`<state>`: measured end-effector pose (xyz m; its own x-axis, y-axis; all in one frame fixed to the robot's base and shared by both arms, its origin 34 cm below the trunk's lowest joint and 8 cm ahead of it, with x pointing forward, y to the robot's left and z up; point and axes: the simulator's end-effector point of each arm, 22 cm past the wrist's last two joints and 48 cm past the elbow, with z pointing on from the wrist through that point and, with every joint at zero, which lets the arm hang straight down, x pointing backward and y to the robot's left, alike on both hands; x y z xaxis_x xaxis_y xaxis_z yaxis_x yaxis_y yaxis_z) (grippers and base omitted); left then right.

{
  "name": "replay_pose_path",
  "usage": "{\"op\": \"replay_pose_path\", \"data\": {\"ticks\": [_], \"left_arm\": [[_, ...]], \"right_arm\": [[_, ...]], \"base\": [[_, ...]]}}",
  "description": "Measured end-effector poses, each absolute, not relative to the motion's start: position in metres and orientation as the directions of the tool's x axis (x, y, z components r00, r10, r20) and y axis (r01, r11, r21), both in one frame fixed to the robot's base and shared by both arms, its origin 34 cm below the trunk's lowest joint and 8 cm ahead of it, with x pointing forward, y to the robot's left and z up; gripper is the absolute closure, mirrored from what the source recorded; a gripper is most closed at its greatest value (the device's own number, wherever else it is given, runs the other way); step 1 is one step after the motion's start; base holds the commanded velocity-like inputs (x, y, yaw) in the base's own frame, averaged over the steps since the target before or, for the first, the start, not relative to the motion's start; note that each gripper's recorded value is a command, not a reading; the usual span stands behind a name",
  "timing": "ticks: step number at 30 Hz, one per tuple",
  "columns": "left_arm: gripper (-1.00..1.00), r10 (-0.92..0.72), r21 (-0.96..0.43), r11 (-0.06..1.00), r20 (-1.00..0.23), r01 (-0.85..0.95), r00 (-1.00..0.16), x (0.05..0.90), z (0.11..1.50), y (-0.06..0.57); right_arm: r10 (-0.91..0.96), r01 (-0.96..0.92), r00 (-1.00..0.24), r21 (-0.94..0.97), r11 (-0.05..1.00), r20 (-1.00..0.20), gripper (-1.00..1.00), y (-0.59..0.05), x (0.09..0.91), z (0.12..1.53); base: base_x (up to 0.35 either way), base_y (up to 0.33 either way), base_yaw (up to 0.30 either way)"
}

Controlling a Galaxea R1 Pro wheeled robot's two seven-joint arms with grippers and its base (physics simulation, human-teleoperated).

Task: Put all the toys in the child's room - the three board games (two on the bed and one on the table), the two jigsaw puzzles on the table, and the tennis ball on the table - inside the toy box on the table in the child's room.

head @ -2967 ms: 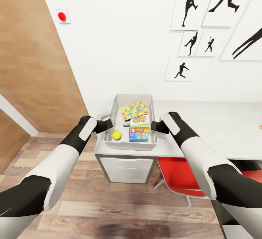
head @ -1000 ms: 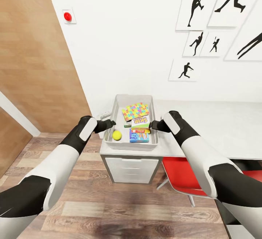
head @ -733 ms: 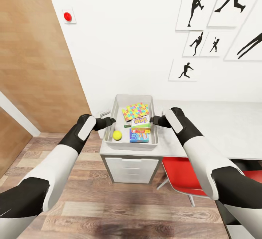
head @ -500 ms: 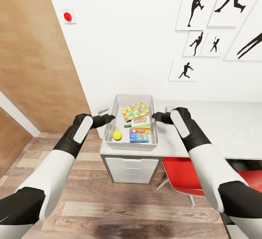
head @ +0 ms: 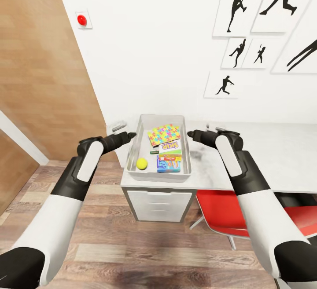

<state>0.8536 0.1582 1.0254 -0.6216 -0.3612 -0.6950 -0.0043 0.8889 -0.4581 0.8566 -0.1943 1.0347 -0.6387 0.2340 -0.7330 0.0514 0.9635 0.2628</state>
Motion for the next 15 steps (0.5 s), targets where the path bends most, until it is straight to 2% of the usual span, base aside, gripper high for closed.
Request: {"op": "replay_pose_path", "data": {"ticks": [15], "left_arm": [[-1.00,-0.379,-0.482,0.872,-0.772,0.081,-0.510,0.835,1.087,0.155]], "right_arm": [[0.231,0.011,-0.551,0.270,0.963,-0.802,-1.00,-0.198,0.842,1.074]], "base": [[0.000,0.000,0.000]]}}
